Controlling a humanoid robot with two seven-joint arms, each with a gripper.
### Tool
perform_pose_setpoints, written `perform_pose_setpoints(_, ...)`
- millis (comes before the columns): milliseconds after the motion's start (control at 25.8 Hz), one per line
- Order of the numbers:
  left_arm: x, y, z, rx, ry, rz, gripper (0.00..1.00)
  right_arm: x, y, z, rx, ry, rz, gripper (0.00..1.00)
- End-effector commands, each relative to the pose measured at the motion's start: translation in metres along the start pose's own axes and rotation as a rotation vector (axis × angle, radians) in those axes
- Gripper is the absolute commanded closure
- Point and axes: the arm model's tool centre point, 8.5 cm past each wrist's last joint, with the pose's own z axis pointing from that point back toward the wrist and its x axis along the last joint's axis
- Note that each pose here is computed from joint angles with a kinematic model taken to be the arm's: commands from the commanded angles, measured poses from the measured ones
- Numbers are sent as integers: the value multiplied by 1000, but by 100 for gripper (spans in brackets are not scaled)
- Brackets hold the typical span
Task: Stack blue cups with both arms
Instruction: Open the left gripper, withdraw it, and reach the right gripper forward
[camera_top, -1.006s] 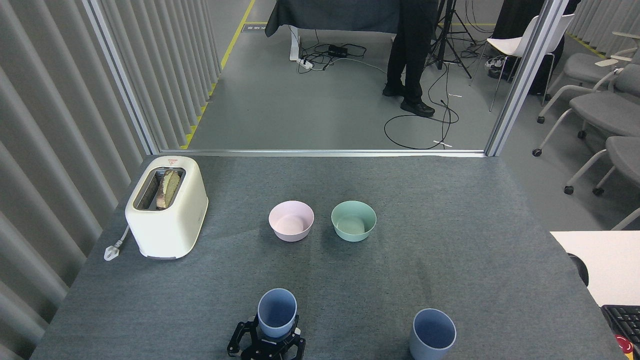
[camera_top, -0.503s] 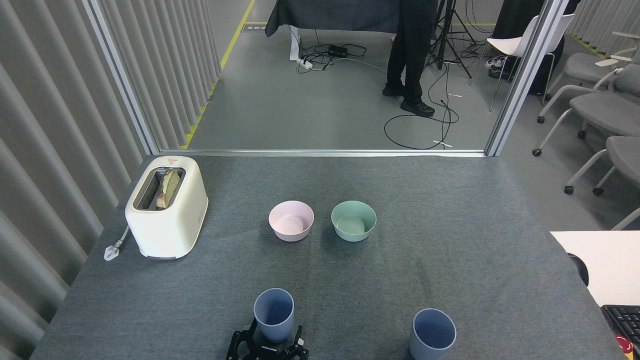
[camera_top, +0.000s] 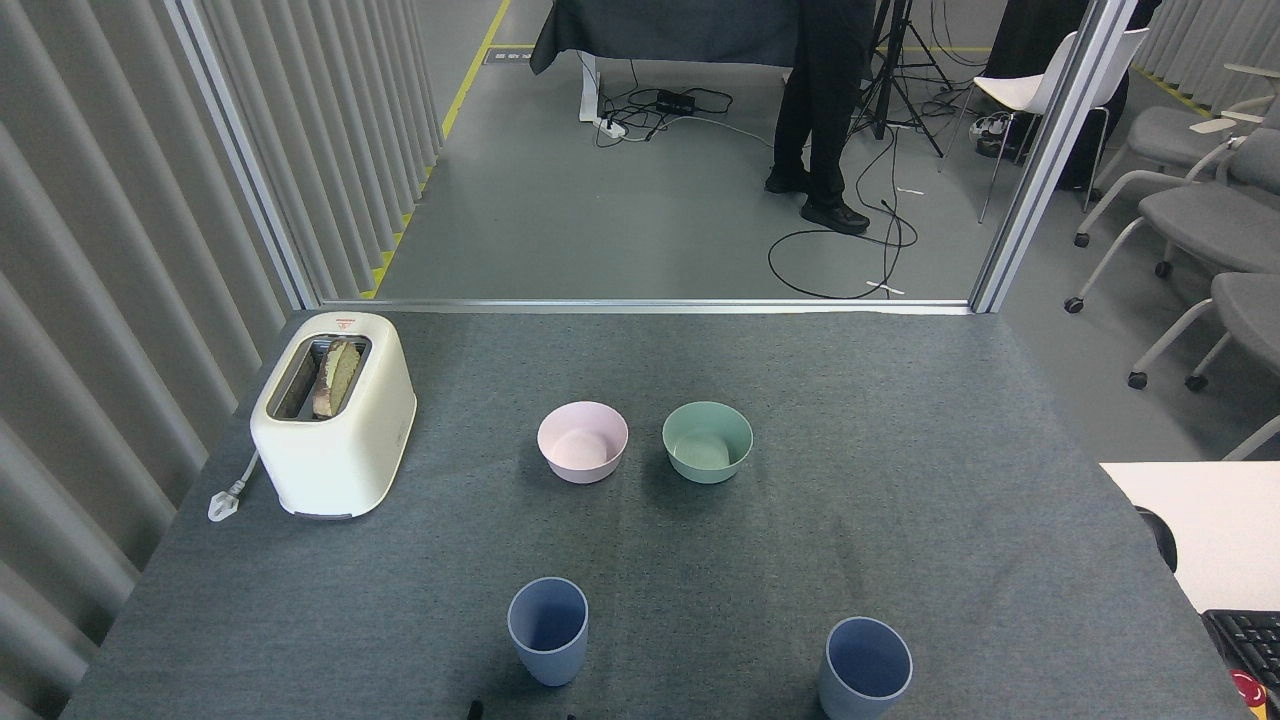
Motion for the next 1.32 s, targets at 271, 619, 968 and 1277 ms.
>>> perform_pose_setpoints(271,-87,24,42,29,170,12,0,-4,9,0,37,11,6,0)
perform_pose_setpoints(619,-100,22,43,19,188,10,0,-9,15,-56,108,-36,44,0)
perform_pose_setpoints(968,-101,23,43,21,194,8,0,10,11,-78,107,-135,100,0)
perform_pose_setpoints(1277,-101,24,41,28,191,7,0,11,14,-92,106,-138,99,0)
